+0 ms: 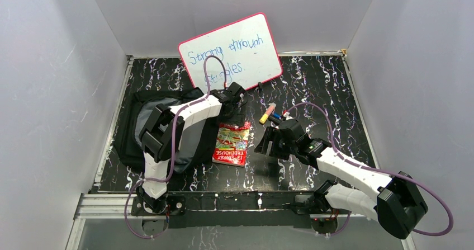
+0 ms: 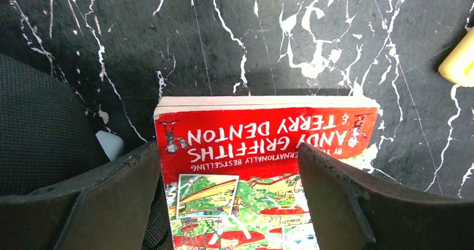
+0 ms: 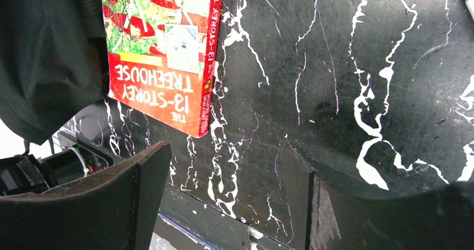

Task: Pack the student bag
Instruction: Pick up the book from the center of the board.

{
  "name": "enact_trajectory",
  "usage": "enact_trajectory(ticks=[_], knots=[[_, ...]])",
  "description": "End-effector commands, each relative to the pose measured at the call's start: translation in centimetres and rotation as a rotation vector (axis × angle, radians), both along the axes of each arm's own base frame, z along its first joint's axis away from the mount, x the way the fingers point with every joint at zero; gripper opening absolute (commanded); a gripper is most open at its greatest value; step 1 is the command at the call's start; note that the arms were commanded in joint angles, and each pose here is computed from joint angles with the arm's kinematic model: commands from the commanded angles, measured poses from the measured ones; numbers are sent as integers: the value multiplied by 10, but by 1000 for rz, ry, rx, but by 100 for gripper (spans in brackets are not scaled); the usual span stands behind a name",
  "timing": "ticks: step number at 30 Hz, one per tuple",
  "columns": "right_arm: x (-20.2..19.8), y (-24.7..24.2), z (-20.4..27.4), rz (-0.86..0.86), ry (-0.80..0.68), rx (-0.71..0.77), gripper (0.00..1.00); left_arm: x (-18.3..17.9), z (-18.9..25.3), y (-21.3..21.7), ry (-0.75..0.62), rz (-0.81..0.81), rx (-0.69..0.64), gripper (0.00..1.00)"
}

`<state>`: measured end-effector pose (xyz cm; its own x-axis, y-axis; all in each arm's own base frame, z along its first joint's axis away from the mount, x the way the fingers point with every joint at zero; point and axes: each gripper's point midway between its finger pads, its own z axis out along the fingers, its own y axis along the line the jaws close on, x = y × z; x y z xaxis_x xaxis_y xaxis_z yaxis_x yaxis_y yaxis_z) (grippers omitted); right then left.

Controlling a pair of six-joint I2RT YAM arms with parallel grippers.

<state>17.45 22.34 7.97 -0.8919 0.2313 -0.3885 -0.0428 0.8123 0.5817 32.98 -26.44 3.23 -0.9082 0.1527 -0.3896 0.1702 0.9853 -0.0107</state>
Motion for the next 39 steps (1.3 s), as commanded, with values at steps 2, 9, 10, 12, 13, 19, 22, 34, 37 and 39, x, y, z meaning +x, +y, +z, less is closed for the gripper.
enact_trajectory(ticks=[2,9,10,12,13,19,22,34,37,39], knots=[[4,5,10,9,-33,30,81,-39,-8,3,138,-8,-21,88],[4,2,11,-10,-37,32,82,-42,2,-27,133,-45,-84,88],[4,1,12,-14,-37,30,82,-43,3,-30,131,-51,-87,88],[5,-1,11,-23,-36,25,83,-44,7,-34,122,-55,-97,88],[5,-1,10,-27,-34,23,83,-43,9,-34,116,-53,-97,88],[4,-1,5,-41,-17,25,84,-39,31,-16,42,-25,-57,89],[4,1,2,-48,-4,35,83,-42,37,-12,31,-22,-60,89],[0,14,-13,-49,68,93,82,-80,24,-9,122,1,-134,89],[0,13,-14,-51,66,93,82,-91,21,-14,133,-13,-145,90],[-1,13,-15,-51,68,91,82,-97,19,-19,138,-25,-142,89]])
